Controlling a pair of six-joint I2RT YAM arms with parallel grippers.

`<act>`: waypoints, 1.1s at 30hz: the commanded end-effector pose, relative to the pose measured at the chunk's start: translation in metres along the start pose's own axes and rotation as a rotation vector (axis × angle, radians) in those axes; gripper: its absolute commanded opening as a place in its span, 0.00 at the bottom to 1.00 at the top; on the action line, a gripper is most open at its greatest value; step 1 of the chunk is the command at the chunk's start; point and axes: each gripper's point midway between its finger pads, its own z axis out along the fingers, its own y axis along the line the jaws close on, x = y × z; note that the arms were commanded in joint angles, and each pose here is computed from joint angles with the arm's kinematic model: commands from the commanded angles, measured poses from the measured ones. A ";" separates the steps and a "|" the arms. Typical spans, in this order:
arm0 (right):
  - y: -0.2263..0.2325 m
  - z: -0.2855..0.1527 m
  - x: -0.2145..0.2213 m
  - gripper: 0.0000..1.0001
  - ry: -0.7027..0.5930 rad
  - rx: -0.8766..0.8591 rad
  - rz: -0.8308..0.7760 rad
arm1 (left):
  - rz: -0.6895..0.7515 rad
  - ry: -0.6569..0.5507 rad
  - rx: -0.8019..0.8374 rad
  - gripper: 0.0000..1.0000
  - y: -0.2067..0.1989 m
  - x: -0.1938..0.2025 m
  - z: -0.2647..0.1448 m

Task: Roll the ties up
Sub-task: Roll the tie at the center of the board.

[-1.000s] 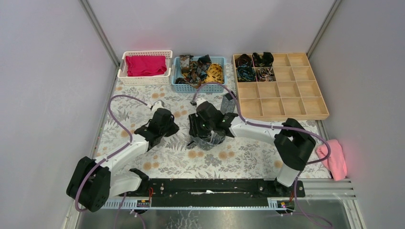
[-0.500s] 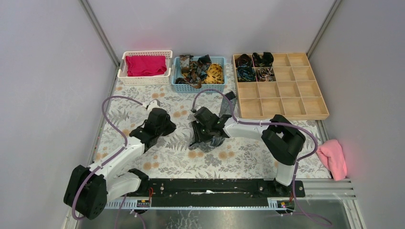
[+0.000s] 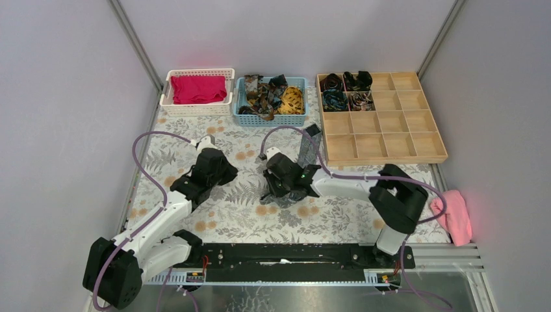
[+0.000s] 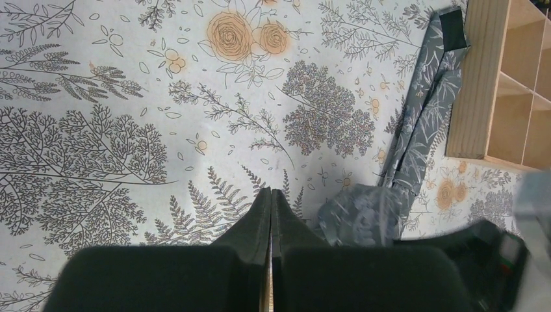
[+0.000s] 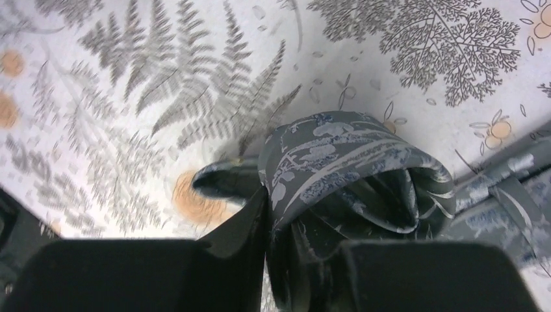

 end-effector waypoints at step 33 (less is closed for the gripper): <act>0.009 -0.155 -0.002 0.63 -0.428 0.223 -0.056 | 0.091 0.081 0.325 0.00 -0.081 0.000 0.058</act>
